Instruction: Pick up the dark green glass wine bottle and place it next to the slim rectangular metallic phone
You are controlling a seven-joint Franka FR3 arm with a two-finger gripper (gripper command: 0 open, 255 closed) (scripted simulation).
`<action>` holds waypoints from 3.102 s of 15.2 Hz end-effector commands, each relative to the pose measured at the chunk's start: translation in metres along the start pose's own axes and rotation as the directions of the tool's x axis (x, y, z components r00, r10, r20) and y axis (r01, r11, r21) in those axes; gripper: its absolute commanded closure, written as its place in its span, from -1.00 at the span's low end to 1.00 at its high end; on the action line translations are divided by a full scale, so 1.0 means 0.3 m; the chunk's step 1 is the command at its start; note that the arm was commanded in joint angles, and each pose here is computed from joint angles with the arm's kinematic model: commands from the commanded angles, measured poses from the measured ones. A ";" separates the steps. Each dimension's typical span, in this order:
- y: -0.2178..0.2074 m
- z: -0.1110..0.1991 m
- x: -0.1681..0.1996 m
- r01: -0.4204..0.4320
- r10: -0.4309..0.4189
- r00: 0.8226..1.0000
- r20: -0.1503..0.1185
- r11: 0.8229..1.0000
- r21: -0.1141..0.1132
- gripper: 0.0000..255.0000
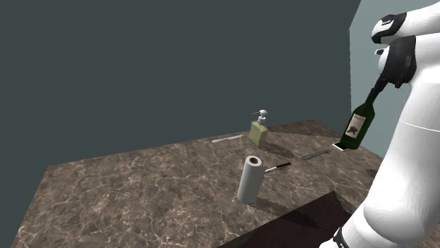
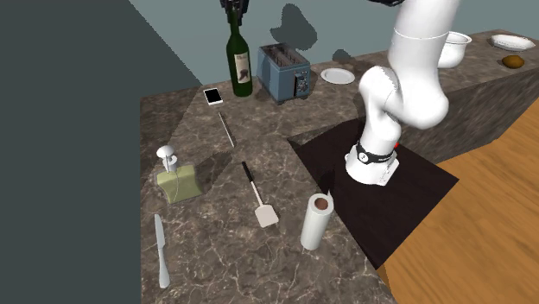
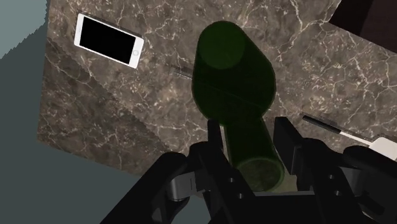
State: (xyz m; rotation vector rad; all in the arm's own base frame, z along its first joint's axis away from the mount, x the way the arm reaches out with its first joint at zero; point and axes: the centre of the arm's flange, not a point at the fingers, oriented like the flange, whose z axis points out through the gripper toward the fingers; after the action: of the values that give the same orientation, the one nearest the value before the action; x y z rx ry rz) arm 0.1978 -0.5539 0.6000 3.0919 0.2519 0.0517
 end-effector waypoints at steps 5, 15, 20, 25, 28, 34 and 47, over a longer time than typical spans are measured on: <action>0.218 0.127 -0.070 0.003 -0.003 1.000 -0.006 1.000 0.000 1.00; 0.394 0.318 -0.130 0.003 -0.003 1.000 -0.005 1.000 0.000 1.00; 0.390 0.405 -0.133 0.003 -0.003 1.000 -0.005 1.000 0.000 1.00; 0.389 0.441 -0.134 0.003 -0.003 1.000 -0.005 1.000 0.000 1.00; 0.389 0.441 -0.134 0.003 -0.003 1.000 -0.005 1.000 0.000 1.00; 0.389 0.441 -0.134 0.003 -0.003 1.000 -0.005 1.000 0.000 -1.00; 0.389 0.274 -0.135 0.003 -0.003 1.000 -0.005 1.000 0.000 -1.00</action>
State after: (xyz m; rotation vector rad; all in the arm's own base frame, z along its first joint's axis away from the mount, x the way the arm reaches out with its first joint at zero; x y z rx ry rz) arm 0.1796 -0.6785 0.5215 3.0913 0.2562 0.0602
